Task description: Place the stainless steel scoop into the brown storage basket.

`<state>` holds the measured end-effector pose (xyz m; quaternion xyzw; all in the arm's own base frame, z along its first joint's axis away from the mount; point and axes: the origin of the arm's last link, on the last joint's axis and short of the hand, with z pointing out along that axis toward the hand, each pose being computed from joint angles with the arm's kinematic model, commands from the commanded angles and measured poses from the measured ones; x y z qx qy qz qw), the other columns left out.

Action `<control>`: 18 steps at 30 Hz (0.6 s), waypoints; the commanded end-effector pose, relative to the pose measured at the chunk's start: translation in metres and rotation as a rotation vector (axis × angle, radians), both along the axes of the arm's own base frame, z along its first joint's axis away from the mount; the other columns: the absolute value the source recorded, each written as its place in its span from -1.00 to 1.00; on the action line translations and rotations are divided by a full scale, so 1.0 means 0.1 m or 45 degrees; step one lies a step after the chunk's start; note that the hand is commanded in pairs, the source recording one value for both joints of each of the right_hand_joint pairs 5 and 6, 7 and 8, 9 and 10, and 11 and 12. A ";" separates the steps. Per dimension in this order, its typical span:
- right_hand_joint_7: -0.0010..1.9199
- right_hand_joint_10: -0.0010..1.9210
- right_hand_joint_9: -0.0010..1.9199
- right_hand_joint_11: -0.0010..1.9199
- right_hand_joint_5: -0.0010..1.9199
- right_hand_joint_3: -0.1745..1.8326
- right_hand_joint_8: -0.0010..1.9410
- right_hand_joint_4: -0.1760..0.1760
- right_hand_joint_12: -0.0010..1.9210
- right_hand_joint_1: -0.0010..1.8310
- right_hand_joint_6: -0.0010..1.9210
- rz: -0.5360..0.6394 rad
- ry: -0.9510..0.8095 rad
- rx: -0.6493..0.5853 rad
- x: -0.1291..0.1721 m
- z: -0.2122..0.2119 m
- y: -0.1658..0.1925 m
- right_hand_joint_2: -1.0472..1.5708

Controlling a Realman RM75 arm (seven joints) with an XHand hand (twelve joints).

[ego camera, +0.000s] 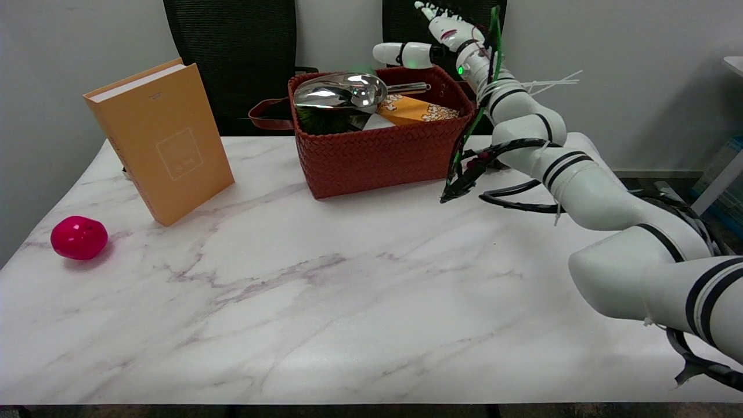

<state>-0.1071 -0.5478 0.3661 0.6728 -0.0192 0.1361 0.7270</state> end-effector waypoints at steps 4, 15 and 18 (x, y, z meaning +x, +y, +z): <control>-1.00 -1.00 -1.00 -1.00 -1.00 -0.99 -1.00 0.00 -1.00 -0.86 -1.00 0.264 -0.284 -0.022 0.22 0.49 0.53 0.29; -1.00 -1.00 -1.00 -1.00 -1.00 -1.00 -1.00 0.00 -1.00 -0.85 -1.00 0.366 -0.489 -0.041 0.14 0.80 1.06 0.30; -1.00 -1.00 -1.00 -1.00 -1.00 -1.00 -1.00 0.00 -1.00 -0.86 -1.00 0.383 -0.543 -0.047 0.07 0.86 1.22 0.31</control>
